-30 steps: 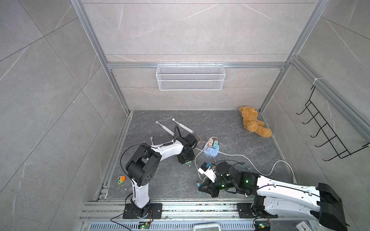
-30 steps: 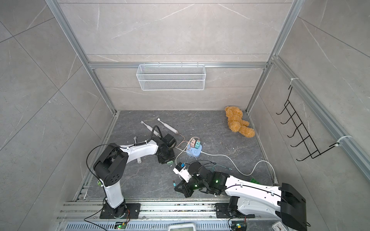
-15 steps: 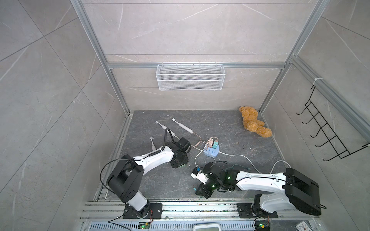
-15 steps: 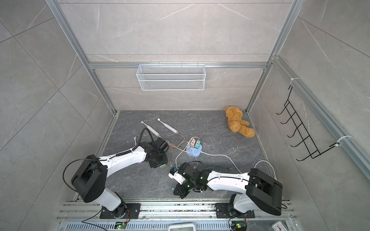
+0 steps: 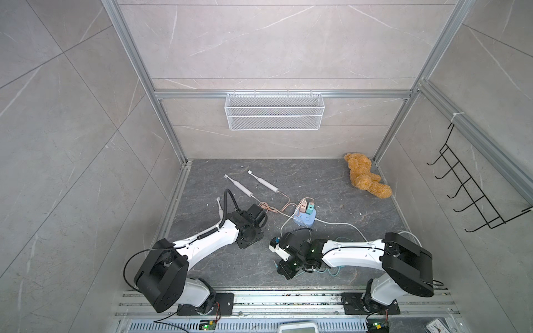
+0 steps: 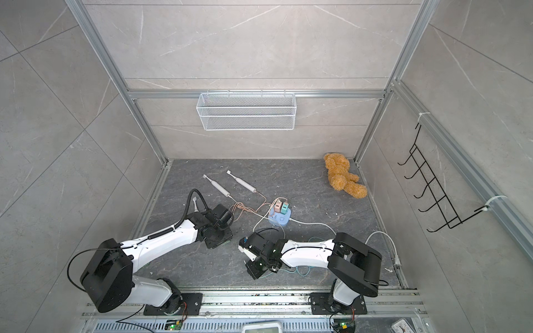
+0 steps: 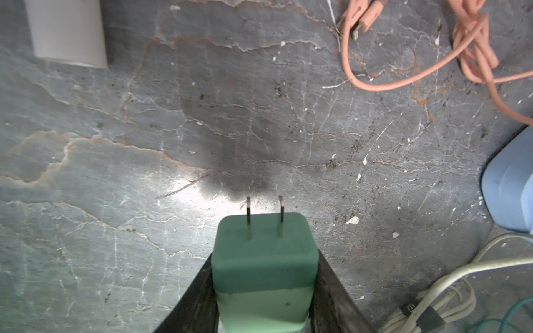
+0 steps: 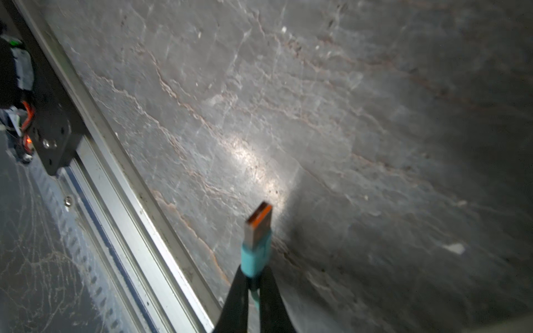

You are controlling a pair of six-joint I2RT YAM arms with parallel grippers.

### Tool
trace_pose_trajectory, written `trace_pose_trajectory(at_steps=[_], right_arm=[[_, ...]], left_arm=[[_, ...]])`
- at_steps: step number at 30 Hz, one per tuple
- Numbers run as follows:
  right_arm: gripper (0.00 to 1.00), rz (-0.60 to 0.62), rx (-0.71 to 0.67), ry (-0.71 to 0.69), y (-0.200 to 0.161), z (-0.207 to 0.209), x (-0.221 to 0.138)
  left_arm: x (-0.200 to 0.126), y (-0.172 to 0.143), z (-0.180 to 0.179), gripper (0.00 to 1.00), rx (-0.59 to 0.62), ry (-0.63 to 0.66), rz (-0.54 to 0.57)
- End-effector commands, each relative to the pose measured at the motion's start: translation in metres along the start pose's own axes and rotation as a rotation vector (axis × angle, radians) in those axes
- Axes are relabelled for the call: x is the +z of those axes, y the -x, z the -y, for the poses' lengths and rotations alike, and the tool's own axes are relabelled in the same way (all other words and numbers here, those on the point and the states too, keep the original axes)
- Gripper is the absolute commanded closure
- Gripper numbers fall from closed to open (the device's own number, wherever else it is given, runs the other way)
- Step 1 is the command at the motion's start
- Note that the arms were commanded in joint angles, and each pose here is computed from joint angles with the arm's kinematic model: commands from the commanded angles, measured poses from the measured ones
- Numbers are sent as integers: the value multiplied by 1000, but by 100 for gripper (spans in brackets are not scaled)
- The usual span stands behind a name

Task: Charge the electric toothbrush
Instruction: Pick up the plug from the center of the board, then place the charging cable at the center of the board.

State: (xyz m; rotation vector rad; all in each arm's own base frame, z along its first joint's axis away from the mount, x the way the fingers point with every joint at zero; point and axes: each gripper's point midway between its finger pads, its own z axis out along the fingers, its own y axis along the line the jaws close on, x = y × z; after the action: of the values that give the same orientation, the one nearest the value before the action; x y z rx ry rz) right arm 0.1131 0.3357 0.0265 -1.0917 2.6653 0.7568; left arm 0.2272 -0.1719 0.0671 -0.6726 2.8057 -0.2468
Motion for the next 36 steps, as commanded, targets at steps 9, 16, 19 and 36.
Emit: trace_pose_trajectory(at_steps=[9, 16, 19, 36], right_arm=[[76, -17, -50, -54, -2, 1, 1], [68, 48, -100, -102, 9, 2, -13], [67, 89, -104, -138, 15, 6, -20], [64, 129, -48, -294, 24, 19, -4]], left_arm=[[-3, 2, -4, 100, -100, -42, -9], [0, -1, -8, 100, -121, -42, -44], [5, -4, -9, 100, -124, -33, -62], [12, -6, -14, 100, -138, -13, -73]])
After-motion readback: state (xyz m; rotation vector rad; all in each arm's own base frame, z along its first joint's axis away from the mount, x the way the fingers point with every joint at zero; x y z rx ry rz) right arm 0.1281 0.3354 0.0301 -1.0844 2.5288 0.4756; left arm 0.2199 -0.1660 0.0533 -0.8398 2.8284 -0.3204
